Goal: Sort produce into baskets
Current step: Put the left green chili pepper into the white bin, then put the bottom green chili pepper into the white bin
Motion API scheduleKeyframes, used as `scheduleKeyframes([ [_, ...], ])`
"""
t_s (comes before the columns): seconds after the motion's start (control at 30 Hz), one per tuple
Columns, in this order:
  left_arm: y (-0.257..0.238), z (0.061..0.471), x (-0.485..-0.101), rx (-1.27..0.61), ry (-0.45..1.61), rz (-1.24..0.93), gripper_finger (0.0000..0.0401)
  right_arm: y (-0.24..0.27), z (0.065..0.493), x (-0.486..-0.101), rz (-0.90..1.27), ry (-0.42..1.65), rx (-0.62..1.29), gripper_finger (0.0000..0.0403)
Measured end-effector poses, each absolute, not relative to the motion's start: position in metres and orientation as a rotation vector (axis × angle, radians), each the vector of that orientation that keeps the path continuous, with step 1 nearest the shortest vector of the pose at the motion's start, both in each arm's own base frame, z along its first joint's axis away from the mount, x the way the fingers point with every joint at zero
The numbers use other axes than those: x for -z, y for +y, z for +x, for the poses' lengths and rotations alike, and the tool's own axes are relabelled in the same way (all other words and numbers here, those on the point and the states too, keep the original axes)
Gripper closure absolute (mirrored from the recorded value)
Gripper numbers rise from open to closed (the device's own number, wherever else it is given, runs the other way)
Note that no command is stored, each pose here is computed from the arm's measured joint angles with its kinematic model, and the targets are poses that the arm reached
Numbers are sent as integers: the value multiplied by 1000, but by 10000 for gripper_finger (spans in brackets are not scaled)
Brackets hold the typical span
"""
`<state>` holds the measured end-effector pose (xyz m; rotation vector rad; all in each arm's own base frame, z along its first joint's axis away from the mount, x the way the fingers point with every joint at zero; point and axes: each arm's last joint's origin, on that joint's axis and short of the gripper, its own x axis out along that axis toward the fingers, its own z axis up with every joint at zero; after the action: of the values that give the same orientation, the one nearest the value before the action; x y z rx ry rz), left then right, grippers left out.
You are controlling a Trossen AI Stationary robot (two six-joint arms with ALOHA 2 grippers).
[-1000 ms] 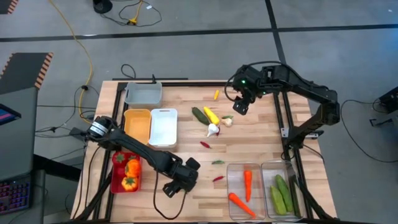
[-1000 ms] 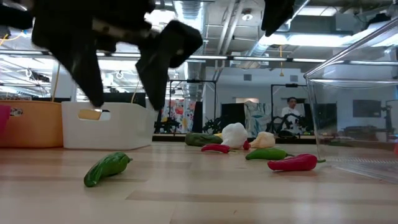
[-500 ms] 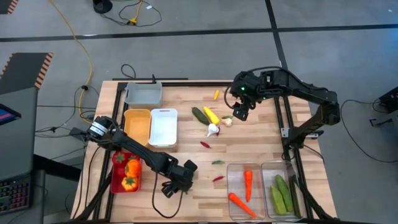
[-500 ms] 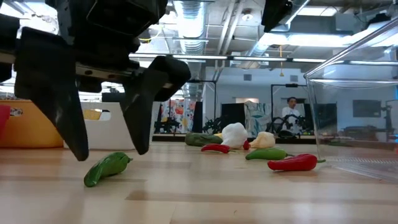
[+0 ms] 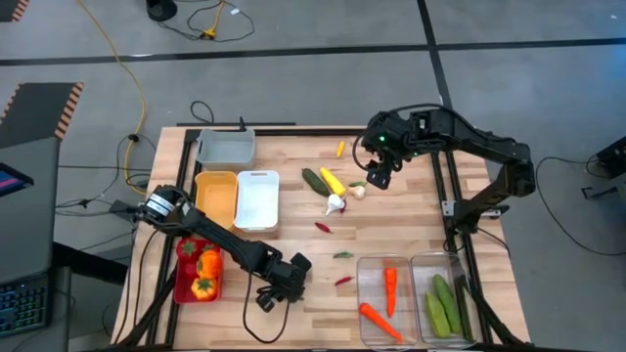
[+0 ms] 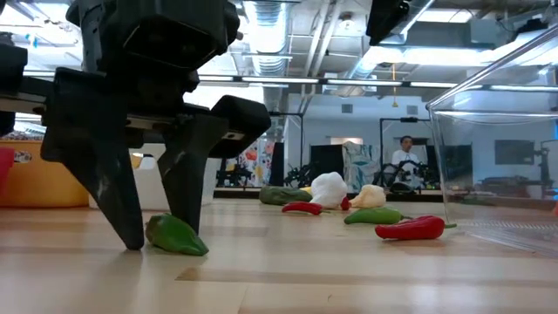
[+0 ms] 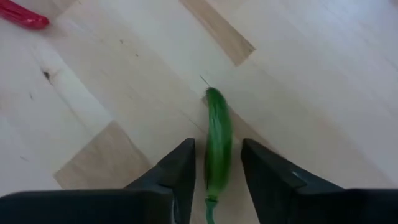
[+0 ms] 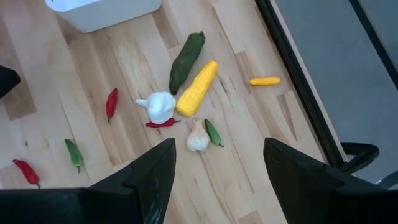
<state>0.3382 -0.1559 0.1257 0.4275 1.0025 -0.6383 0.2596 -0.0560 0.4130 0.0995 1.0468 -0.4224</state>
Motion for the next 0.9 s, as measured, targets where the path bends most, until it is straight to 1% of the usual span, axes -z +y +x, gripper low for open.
scheduleKeyframes([
  [0.17,-151,338,-132,575,1006,377,317,-57,265,-415,37,998,387,132],
  [0.27,-147,338,-137,541,1006,368,339,-58,271,-411,12,948,335,132],
  [0.4,-140,339,-146,515,988,362,365,-64,271,-393,24,959,282,132],
  [0.57,-126,341,-166,484,944,337,394,-73,258,-363,64,975,292,132],
  [0.73,-107,339,-189,425,912,283,398,-75,236,-337,110,898,268,132],
  [0.9,-104,338,-193,384,928,181,397,-69,211,-320,118,858,274,132],
])
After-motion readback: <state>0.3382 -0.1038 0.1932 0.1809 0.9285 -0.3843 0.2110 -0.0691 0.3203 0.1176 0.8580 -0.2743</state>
